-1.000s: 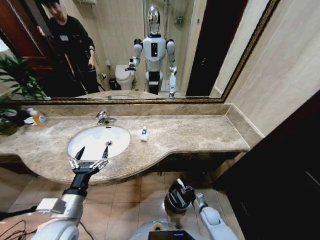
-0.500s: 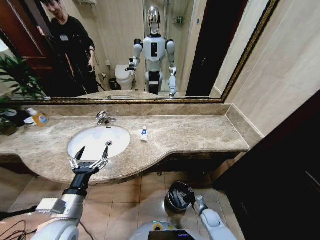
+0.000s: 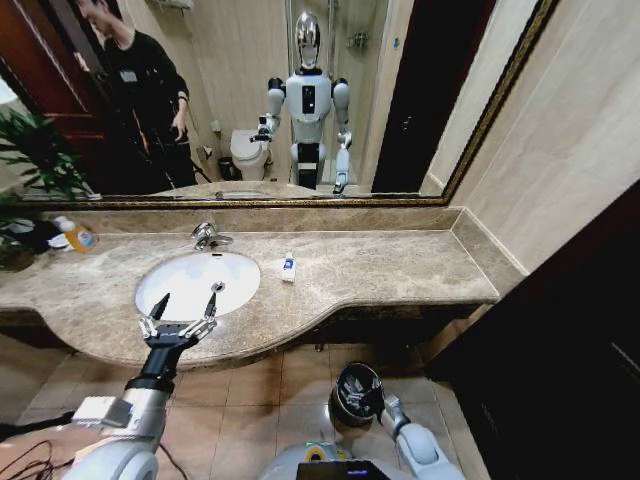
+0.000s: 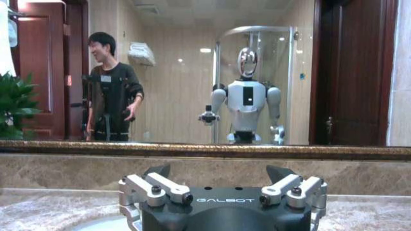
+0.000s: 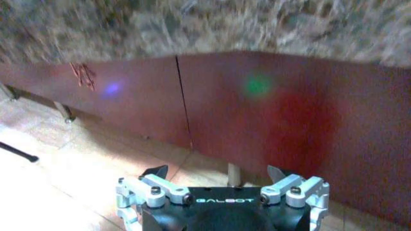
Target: Pick up the trash from the sink and place it in the trash bin.
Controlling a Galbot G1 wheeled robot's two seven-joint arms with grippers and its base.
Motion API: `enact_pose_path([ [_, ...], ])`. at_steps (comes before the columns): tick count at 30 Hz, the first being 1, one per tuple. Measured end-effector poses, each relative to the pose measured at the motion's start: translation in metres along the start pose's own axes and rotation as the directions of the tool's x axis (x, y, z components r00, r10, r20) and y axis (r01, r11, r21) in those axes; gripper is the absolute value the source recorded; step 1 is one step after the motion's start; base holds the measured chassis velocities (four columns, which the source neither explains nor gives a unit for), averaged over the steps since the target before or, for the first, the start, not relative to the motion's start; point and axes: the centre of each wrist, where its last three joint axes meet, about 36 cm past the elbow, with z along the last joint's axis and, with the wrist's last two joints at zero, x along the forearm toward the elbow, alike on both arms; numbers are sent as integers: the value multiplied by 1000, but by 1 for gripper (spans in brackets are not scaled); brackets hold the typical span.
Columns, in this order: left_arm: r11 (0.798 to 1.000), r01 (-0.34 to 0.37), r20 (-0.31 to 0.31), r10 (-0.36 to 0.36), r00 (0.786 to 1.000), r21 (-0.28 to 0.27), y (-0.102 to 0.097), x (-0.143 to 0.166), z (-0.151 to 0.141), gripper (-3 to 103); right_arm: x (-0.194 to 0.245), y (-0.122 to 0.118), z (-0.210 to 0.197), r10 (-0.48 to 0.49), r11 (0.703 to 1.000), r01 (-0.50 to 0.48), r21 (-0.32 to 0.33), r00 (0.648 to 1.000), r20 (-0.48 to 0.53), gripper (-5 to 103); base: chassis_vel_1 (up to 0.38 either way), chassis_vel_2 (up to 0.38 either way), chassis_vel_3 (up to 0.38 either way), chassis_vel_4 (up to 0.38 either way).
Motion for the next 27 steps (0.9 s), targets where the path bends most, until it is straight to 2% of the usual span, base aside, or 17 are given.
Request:
enact_pose_path([
  [6, 1000, 0, 0, 0, 1000, 0, 0, 0, 0, 100, 27, 0, -18, -7, 1000, 6, 13, 998, 62, 100, 0, 0, 0, 0],
  [9, 1000, 0, 0, 0, 1000, 0, 0, 0, 0, 100, 51, -6, -22, 1, 1000, -5, 27, 992, 128, 100, 0, 0, 0, 0],
  [16, 1000, 0, 0, 0, 1000, 0, 0, 0, 0, 100, 97, -7, -31, 22, 1000, -23, 1, 982, 189, 100, 0, 0, 0, 0],
  [20, 1000, 0, 0, 0, 1000, 0, 0, 0, 0, 100, 126, -14, -80, 39, 999, -39, -3, 957, 288, 100, 0, 0, 0, 0],
  [27, 1000, 0, 0, 0, 1000, 0, 0, 0, 0, 100, 138, -20, -137, 42, 999, -41, -11, 924, 381, 100, 0, 0, 0, 0],
])
